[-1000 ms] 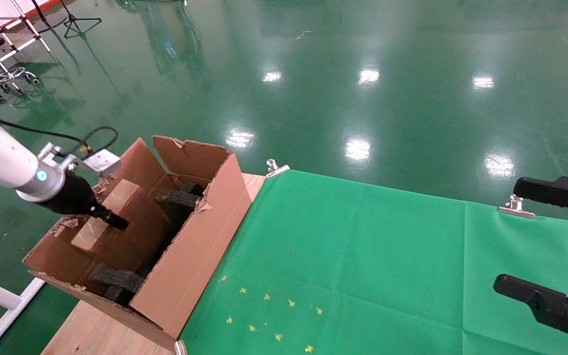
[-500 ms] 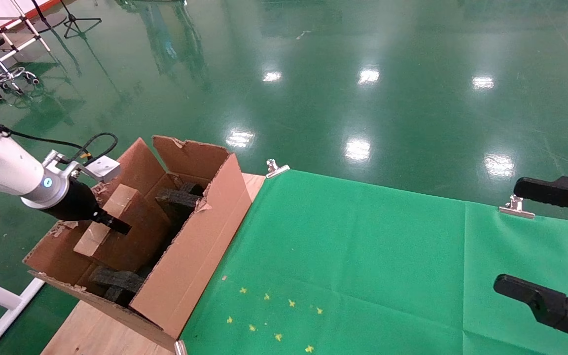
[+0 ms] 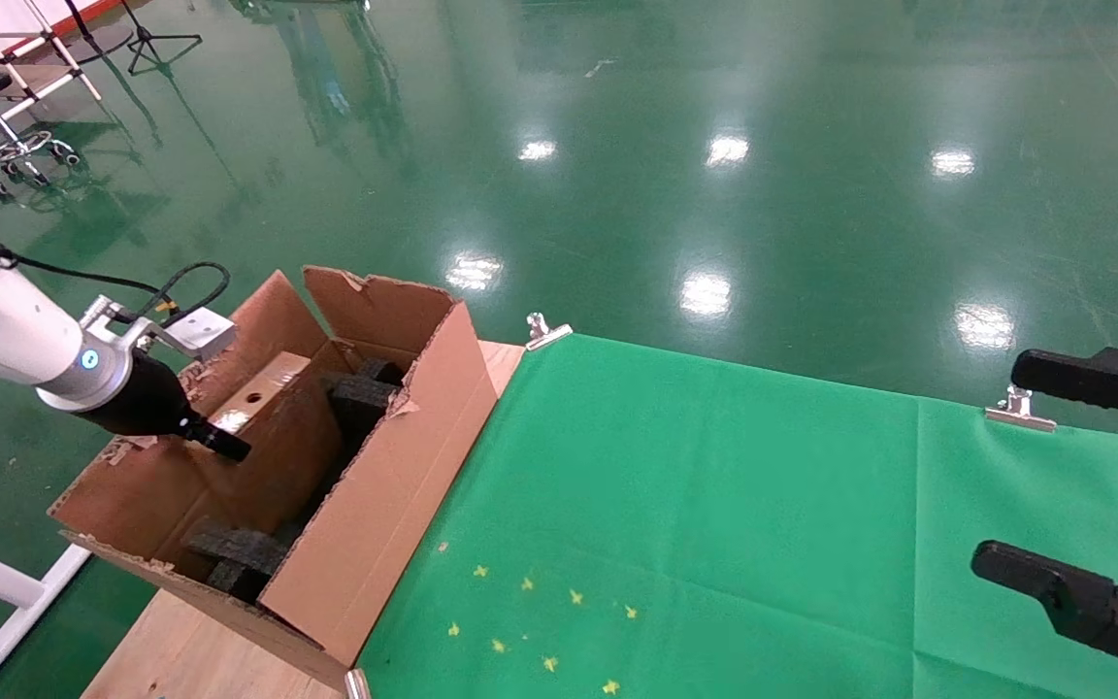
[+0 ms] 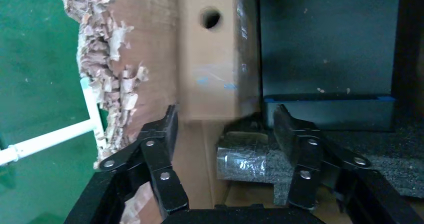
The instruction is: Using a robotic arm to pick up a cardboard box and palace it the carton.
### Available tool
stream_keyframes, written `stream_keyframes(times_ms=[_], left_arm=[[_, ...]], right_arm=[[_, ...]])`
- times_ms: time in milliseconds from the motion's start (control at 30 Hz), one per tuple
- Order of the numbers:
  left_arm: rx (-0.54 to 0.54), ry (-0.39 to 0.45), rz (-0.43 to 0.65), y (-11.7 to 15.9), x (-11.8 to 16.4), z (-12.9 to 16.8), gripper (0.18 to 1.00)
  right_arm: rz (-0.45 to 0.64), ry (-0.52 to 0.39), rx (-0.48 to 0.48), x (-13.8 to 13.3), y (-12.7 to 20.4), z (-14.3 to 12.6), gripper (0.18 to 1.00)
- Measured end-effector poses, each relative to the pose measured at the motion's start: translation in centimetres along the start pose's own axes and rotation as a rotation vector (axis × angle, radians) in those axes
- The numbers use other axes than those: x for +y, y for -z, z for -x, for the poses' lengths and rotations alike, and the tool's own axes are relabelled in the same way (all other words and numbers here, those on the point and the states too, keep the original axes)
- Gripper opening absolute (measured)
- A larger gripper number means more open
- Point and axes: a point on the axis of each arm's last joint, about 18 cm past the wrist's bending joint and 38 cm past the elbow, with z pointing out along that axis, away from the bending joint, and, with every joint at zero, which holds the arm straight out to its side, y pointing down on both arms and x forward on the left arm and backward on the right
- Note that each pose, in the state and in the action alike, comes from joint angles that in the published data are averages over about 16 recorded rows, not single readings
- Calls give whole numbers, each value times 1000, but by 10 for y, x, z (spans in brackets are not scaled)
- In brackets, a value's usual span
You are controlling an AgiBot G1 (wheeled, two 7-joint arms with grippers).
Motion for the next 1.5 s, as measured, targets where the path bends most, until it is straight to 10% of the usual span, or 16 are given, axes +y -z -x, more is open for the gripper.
stream_keyframes(times_ms=[667, 1500], left_arm=[[224, -40, -268, 76, -48, -4, 950], [485, -220, -552, 98, -78, -68, 1001]], right_arm=[[0, 0, 0, 0, 0, 0, 1001], [0, 0, 1, 0, 0, 0, 1001]])
